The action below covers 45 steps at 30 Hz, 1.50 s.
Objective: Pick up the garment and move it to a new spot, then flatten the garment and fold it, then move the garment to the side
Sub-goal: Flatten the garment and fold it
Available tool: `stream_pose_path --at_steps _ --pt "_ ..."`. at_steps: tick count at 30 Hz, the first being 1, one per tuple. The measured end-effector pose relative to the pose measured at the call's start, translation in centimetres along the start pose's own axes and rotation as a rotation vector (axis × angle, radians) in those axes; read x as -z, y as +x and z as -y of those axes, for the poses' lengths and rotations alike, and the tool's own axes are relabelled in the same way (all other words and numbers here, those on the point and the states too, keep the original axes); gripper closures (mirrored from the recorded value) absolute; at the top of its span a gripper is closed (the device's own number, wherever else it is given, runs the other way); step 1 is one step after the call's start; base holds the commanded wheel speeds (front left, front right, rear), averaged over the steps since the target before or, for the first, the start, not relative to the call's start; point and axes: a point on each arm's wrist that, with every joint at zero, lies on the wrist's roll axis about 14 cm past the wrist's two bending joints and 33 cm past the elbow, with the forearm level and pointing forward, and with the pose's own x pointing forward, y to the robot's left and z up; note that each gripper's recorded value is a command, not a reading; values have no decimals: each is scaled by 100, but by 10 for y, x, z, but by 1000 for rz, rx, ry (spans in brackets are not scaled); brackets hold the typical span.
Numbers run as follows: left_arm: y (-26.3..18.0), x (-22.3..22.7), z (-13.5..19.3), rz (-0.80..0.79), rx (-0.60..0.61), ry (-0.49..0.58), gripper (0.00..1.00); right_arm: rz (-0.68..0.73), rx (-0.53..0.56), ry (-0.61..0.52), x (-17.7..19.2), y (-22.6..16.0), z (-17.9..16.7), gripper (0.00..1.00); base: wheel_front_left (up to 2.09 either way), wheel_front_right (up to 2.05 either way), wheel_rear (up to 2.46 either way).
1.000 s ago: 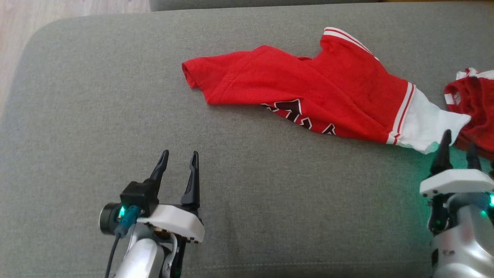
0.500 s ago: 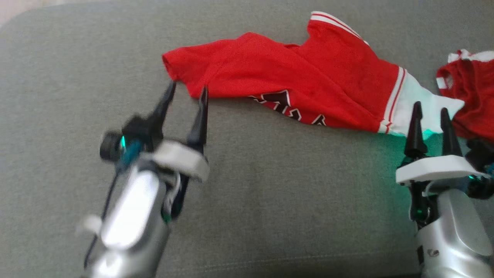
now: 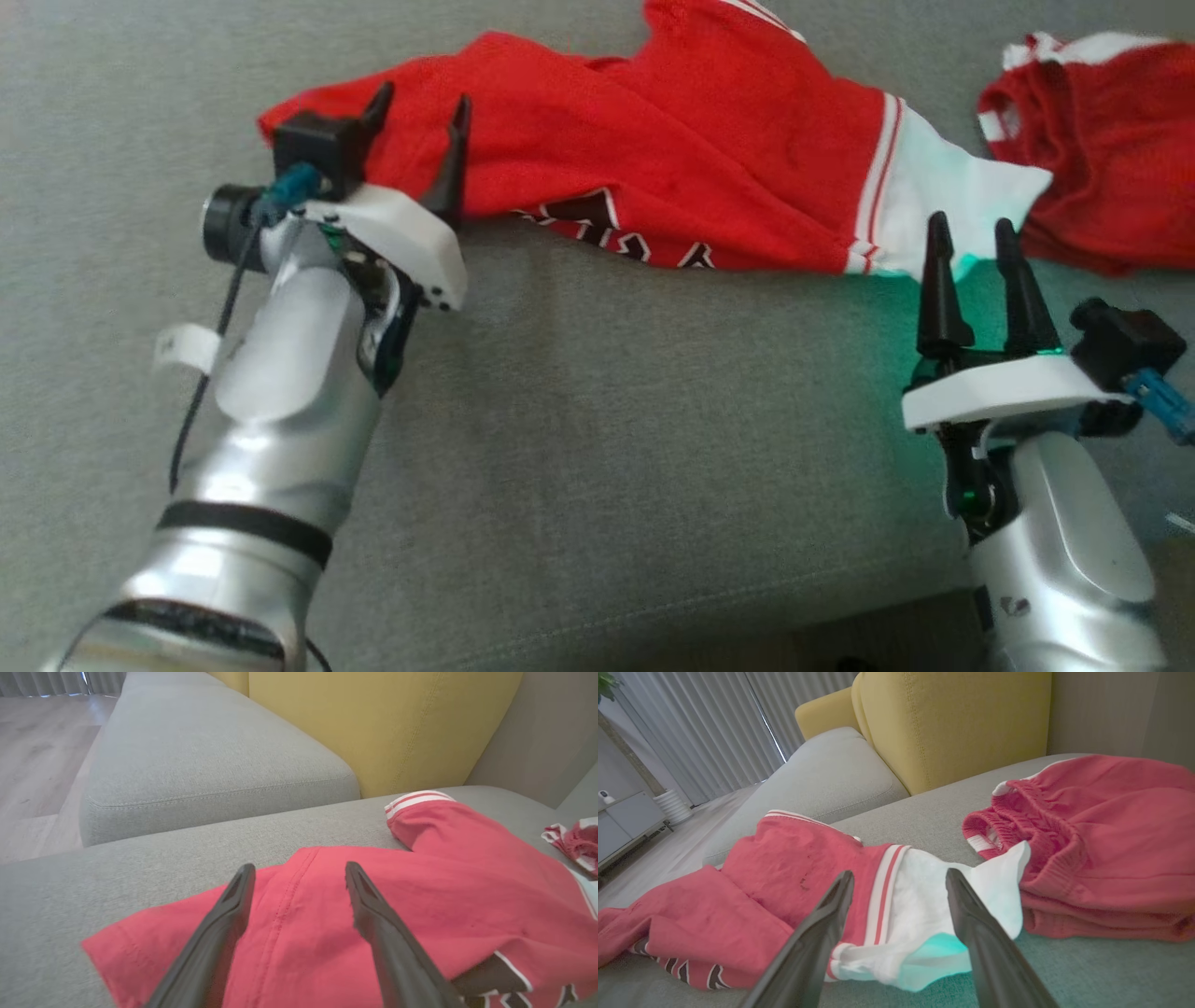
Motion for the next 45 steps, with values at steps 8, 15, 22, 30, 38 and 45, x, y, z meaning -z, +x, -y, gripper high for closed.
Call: stream_pose_path --at_steps 8,15,22,30,38,45 --pt "28 32 -7 -115 -23 -118 0 15 4 -21 -5 -2 5 0 0 0 0" --pt "34 50 -8 -194 -14 -151 0 10 32 -26 -3 -2 15 0 0 0 0" --pt "28 57 -6 -231 12 -111 24 11 19 -21 -3 0 10 0 0 0 0" --pt "23 50 0 -213 44 -63 100 -3 0 -16 2 2 3 0 0 0 0" --pt "24 8 9 -75 84 -40 100 -1 12 0 2 4 5 0 0 0 0" --pt "-20 -25 22 81 110 -11 100 12 -9 11 -2 9 -7 0 0 0 0"
